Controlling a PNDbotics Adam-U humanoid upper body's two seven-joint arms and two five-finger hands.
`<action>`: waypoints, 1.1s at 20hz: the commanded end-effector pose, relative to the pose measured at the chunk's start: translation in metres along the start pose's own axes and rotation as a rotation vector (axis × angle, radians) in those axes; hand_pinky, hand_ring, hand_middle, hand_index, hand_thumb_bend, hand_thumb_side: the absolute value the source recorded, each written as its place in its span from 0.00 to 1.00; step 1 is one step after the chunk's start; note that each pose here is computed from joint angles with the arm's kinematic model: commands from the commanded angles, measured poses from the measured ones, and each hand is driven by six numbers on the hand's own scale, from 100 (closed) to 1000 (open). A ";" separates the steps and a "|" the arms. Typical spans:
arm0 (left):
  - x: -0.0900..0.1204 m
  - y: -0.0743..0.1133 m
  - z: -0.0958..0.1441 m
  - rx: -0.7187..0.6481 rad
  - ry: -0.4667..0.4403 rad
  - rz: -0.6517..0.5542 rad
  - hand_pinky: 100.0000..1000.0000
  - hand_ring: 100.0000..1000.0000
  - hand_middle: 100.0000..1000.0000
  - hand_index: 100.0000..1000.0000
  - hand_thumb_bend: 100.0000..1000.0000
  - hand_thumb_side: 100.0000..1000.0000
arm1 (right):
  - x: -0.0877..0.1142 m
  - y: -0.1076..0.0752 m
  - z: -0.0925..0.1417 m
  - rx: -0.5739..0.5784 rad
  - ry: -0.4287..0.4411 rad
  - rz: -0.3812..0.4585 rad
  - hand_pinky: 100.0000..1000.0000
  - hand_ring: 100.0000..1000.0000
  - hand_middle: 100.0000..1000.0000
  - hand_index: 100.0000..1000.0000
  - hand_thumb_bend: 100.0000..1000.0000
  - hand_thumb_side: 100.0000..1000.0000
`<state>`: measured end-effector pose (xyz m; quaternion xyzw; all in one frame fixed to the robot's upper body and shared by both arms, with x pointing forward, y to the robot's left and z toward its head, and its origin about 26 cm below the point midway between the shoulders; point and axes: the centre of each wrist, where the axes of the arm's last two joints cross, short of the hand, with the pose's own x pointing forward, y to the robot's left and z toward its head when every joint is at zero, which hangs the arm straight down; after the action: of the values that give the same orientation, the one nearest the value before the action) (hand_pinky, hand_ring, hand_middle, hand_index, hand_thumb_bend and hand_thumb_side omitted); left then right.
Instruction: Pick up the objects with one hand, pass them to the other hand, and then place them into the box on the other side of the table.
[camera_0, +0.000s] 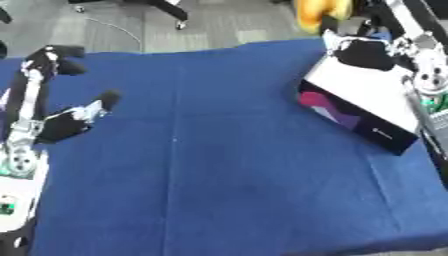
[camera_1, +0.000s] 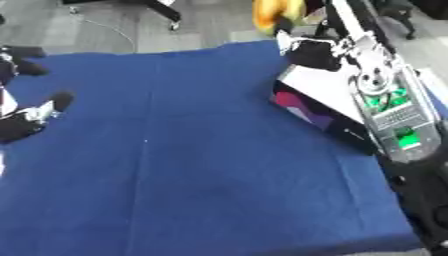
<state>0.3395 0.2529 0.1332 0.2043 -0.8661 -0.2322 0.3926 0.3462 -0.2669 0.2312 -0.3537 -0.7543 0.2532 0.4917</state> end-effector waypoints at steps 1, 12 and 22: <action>0.012 0.014 0.000 0.042 -0.037 -0.008 0.64 0.55 0.64 0.74 0.64 0.53 | -0.029 -0.013 -0.016 -0.033 0.089 0.063 0.26 0.66 0.27 0.25 0.00 0.00; 0.020 0.014 0.014 0.066 -0.022 0.014 0.64 0.55 0.64 0.74 0.64 0.53 | -0.185 -0.018 -0.029 0.037 0.554 0.193 0.43 0.73 0.46 0.53 0.00 0.13; 0.019 0.016 0.014 0.067 -0.011 -0.003 0.65 0.55 0.64 0.74 0.64 0.54 | -0.169 -0.044 -0.032 0.035 0.411 0.444 0.64 0.85 0.77 0.99 0.50 0.64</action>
<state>0.3148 0.2559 0.1362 0.2078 -0.8717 -0.2065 0.3929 0.4112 -0.4164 0.1503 -0.5158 -0.5329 0.2871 0.6063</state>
